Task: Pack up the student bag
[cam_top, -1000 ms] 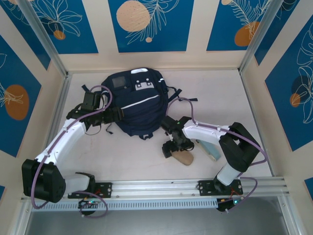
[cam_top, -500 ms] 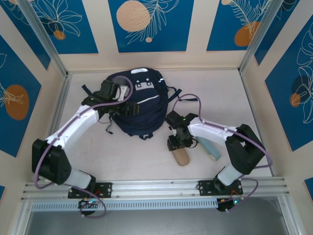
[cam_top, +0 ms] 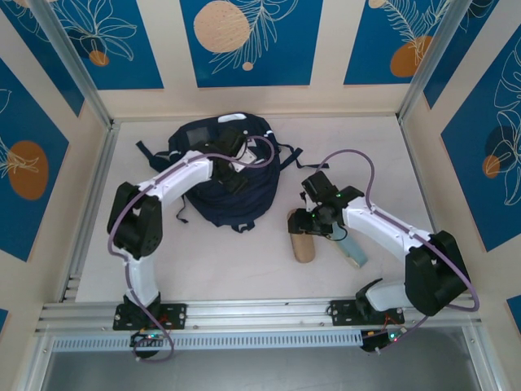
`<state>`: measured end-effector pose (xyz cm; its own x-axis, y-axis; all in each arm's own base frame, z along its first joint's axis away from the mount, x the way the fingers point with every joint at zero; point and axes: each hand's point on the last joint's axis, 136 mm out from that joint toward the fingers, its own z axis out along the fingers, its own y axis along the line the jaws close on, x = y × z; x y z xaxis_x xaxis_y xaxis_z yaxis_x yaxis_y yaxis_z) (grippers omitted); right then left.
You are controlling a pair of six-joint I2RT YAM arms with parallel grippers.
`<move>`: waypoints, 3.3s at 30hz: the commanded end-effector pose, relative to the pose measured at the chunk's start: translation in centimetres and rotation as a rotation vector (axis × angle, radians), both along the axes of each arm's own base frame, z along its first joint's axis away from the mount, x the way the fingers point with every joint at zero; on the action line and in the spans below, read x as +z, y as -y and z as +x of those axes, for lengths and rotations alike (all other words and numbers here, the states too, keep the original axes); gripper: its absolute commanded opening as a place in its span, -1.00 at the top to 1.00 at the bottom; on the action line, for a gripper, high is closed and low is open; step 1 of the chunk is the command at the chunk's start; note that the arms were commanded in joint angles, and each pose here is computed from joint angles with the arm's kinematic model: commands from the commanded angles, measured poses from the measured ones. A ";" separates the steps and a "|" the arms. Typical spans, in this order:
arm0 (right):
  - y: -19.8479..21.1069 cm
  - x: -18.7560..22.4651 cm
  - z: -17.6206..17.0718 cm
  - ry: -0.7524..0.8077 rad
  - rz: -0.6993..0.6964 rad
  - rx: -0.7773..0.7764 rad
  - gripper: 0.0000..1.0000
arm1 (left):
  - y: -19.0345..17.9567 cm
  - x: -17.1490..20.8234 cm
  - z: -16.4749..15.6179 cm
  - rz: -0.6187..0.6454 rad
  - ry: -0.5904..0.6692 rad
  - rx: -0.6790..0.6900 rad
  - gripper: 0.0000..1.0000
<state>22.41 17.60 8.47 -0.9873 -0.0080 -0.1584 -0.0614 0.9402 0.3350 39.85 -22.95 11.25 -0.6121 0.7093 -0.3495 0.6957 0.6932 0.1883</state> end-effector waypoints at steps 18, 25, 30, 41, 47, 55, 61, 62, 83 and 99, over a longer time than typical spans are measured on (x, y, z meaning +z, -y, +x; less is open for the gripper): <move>-0.1 4.2 1.5 0.072 0.188 -0.102 0.14 | 0.9 5.9 0.9 -0.014 0.100 -0.086 1.00; -0.6 7.4 3.2 0.072 0.374 -0.211 0.16 | 5.3 13.0 -2.0 -0.254 0.198 -0.129 1.00; -1.2 9.9 5.1 0.089 0.492 -0.271 0.18 | 7.5 18.2 -3.2 -0.421 0.285 -0.099 1.00; -5.2 10.6 11.1 -0.045 0.631 -0.454 0.19 | 10.2 24.1 -3.0 -0.646 0.350 -0.005 1.00; -6.8 7.6 14.5 -0.114 0.625 -0.599 0.13 | 9.9 24.6 -1.0 -0.654 0.389 0.109 1.00; -11.8 7.3 18.1 -0.148 0.727 -0.483 -0.35 | 10.7 25.0 0.5 -0.677 0.398 0.143 1.00; -12.5 6.0 17.3 -0.169 0.730 -0.436 -0.60 | 10.8 24.4 1.2 -0.672 0.387 0.161 1.00; -12.0 6.0 17.0 -0.157 0.715 -0.437 -0.61 | 10.8 24.2 1.3 -0.670 0.384 0.162 1.00; 4.5 3.8 2.9 0.118 0.314 -0.672 -0.28 | 11.4 15.3 -0.6 -0.644 0.142 0.197 -0.27; -1.8 9.3 6.0 0.160 0.346 -0.396 -0.40 | -2.5 6.4 -5.1 -0.616 0.048 0.569 -0.53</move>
<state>28.30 17.36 17.53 -0.8289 0.4959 -0.2589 0.2400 0.7333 0.6361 35.14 -22.04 18.60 -0.7749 0.0649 -0.6288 0.2853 0.9236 -0.2561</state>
